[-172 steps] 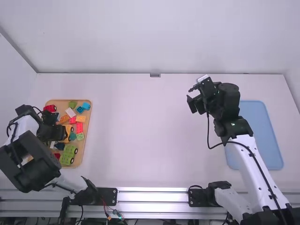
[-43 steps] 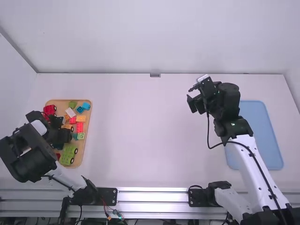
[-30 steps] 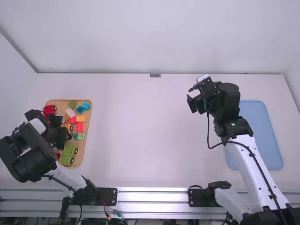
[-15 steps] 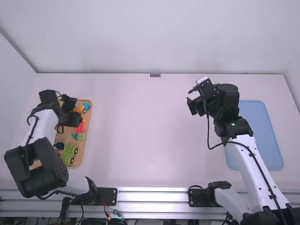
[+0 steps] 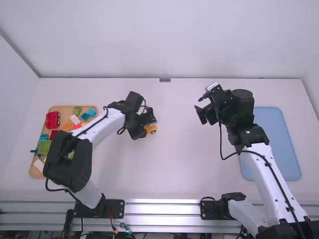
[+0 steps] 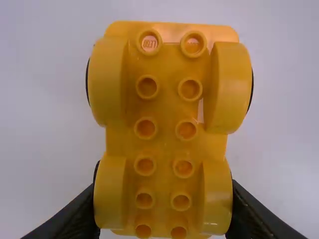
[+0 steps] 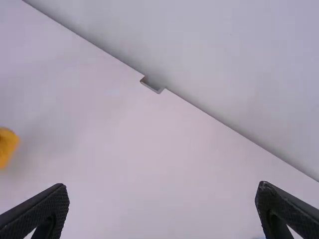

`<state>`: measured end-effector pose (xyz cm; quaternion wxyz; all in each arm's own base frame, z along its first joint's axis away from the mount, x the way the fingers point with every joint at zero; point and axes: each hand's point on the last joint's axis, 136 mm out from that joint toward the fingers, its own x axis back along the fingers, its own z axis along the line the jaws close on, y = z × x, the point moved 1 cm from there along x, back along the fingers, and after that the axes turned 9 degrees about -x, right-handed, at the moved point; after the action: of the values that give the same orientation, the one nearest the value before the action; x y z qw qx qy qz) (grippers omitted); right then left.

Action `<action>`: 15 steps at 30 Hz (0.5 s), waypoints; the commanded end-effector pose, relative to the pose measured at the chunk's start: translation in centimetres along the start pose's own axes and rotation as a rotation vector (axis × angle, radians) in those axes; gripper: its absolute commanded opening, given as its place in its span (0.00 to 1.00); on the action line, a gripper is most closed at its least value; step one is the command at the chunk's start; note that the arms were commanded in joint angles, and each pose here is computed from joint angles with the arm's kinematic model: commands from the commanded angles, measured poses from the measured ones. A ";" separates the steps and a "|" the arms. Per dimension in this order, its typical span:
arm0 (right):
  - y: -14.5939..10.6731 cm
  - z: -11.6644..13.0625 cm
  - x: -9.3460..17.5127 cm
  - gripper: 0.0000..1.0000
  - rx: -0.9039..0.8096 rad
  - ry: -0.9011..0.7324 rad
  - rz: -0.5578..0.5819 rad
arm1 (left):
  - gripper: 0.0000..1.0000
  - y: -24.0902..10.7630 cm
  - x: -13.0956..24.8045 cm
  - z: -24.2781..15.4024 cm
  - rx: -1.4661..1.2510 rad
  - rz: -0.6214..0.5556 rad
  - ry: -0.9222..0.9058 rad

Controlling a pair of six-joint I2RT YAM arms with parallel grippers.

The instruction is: Assemble lego blocks to make yellow taxi

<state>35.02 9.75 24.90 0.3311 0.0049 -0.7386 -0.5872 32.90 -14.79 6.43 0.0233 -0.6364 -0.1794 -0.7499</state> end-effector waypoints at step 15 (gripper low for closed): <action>1.0 0.2 0.3 0.99 -0.002 0.020 -0.012 | 0.30 3.6 -6.4 -3.0 -0.293 0.025 -0.057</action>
<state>34.65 9.99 24.50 0.3443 0.0046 -0.7330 -0.5867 32.03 -20.34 1.12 -0.0631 -0.6543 -0.0693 -0.7504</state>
